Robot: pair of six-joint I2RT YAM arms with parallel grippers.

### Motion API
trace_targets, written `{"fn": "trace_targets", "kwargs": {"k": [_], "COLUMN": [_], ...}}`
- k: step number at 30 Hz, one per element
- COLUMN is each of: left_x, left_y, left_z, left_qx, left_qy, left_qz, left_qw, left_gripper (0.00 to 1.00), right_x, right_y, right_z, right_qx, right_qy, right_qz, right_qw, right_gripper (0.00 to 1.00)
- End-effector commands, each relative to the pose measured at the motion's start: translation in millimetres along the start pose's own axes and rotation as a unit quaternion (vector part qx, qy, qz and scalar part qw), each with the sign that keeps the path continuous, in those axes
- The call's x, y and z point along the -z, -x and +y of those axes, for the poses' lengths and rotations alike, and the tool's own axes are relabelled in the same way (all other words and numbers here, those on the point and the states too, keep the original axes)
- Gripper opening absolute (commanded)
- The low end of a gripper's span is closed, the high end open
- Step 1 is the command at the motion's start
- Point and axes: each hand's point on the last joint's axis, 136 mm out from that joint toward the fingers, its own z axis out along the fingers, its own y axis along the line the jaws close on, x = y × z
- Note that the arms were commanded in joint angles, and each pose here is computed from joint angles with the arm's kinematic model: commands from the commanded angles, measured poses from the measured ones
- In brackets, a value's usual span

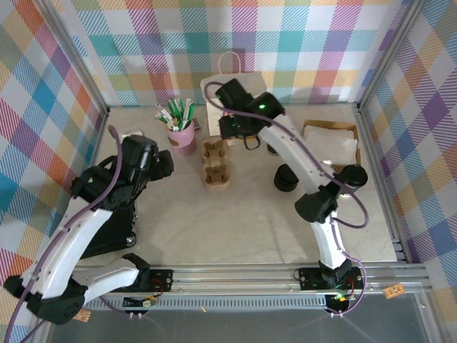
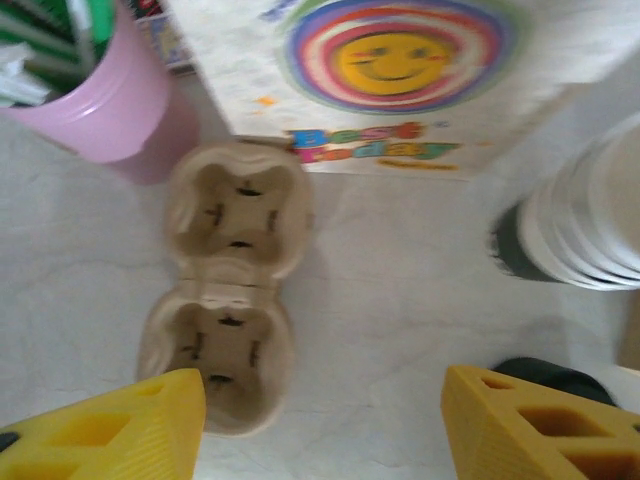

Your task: Pack the takeout coffee

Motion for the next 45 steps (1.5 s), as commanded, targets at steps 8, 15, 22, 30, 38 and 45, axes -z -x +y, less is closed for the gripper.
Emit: {"fn": "trace_targets", "kwargs": {"k": [8,15,22,30,38,45], "left_x": [11,0,-4,-8,-12,-12], "left_y": [-37,-50,-57,-59,-61,-62], "left_z": [24,19,10,7,7,9], "left_qx": [0.019,-0.009,-0.022,-0.016,-0.015,-0.016], "left_qy": [-0.03,-0.032,-0.055,-0.06,-0.057,-0.054], "left_qz": [0.005,0.03,0.043,0.043,0.044,0.045], "left_qw": [0.999,0.999,0.997,0.997,0.997,0.997], "left_gripper": [0.93,0.93,0.93,0.93,0.93,0.93], "right_x": [-68,-116,-151,-175,-186,-189], "right_y": [-33,-59,-60,-64,-72,-78], "right_z": [63,65,61,54,51,56], "right_qx": [-0.03,-0.014,-0.005,-0.028,-0.028,-0.029], "right_qy": [0.03,-0.002,-0.029,-0.032,-0.031,-0.021], "right_qz": [0.056,0.095,0.08,0.091,0.109,0.12], "right_qw": [0.998,0.995,0.996,0.995,0.993,0.992], "right_gripper": [0.6,0.59,0.55,0.54,0.51,0.48]}}
